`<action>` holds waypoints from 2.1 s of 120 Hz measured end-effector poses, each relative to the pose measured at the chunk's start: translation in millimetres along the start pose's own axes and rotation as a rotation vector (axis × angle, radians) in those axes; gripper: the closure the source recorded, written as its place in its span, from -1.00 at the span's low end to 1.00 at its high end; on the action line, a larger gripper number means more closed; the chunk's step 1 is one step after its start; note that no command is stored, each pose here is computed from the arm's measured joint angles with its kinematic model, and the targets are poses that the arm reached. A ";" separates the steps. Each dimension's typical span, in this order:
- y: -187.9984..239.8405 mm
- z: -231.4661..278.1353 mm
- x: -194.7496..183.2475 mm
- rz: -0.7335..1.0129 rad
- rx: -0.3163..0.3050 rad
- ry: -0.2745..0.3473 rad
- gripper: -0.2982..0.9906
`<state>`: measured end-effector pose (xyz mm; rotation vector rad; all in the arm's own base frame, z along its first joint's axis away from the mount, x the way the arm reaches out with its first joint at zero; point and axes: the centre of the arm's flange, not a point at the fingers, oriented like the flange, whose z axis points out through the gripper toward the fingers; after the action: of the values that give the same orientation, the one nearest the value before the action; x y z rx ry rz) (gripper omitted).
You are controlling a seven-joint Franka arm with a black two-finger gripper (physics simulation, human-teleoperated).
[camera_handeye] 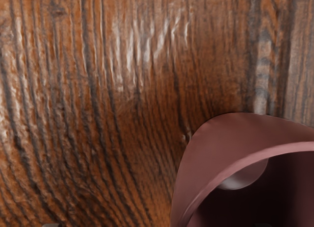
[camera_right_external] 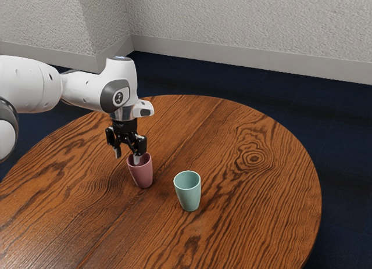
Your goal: Place the left cup onto the right cup
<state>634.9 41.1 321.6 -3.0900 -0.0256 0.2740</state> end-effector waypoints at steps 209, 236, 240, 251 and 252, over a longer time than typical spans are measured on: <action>8.2 4.0 2.9 0.003 0.005 0.007 0.42; 7.3 3.9 2.8 0.001 0.004 0.007 0.52; 7.2 3.6 2.8 0.001 0.004 0.008 0.54; 7.2 3.4 2.7 0.001 0.004 0.008 0.58; 7.2 3.5 2.7 0.001 0.004 0.008 0.58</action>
<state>637.1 34.1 317.5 -3.0869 -0.0228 0.2618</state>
